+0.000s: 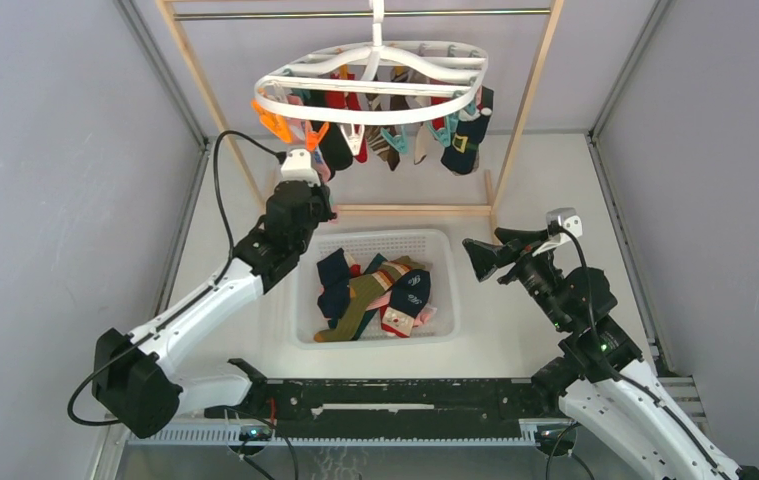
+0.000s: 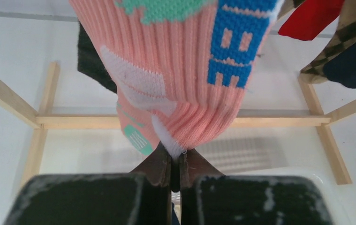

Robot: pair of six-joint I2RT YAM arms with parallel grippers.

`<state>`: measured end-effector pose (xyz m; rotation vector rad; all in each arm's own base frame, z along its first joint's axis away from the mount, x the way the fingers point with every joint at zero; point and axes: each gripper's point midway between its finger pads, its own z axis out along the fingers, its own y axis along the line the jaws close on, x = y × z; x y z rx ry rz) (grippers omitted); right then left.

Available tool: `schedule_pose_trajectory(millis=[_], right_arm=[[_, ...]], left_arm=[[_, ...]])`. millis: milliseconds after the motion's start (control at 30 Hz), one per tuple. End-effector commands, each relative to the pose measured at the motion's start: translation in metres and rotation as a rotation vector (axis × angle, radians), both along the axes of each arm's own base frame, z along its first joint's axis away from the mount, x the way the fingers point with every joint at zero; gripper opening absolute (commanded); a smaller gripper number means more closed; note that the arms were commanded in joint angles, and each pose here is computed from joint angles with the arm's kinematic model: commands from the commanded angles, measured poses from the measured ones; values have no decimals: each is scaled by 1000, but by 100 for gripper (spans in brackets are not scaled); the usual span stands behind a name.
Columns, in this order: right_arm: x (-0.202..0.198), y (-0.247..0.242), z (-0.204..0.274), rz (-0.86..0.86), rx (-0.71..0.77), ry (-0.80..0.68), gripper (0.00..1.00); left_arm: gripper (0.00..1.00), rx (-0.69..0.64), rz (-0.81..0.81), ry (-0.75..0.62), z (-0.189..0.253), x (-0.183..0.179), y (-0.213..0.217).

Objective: Remove the socks clipped to the hanger
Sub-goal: Remove the sock from the hanger.

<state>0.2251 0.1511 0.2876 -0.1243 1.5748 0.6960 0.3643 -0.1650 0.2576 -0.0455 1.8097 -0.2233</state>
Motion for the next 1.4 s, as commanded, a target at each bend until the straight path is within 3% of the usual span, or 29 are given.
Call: schedule_pose_trajectory(millis=[0,600,1367], right_arm=[[0,-1,-1,-3,12,4,87],[9,32,-4,116,14,5,86],[22,145,17,326,-110,-114,88]], left_arm=[[0,-47,-40,-46,36,1,-8],[0,-181,-256,7,77,-35,-38],[0,-284,-349,-10,103,-68,-44]])
